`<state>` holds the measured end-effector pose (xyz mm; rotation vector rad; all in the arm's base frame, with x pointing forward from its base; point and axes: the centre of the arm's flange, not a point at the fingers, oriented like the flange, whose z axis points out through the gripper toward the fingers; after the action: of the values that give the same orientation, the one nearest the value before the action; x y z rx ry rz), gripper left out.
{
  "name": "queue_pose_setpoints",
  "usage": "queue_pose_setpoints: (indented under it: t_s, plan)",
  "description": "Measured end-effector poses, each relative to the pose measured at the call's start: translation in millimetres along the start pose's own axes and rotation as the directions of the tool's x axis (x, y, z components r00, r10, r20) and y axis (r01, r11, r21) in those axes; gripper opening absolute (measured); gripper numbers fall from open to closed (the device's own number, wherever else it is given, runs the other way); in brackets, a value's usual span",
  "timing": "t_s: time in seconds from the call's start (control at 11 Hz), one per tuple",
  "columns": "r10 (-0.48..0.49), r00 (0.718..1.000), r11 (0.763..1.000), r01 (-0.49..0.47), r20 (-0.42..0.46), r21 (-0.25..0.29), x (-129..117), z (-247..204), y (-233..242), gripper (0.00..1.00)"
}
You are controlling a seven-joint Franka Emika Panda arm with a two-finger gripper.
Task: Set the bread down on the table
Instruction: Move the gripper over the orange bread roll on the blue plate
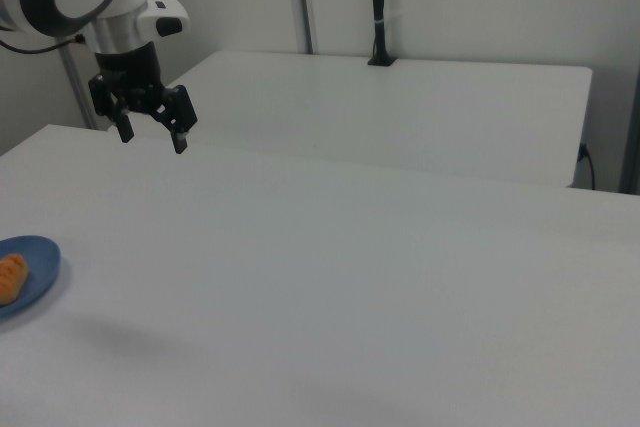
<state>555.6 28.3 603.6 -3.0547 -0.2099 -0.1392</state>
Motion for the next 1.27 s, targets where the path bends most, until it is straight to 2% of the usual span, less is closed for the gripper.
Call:
queue_pose_setpoints:
  t_s: [1.0,1.27]
  plan:
    - [0.001,1.0,1.0,-0.001,0.01,0.001,0,2,0,1.0]
    - [-0.044,0.995,0.999,0.043,0.091,0.013,-6,17,-22,1.0]
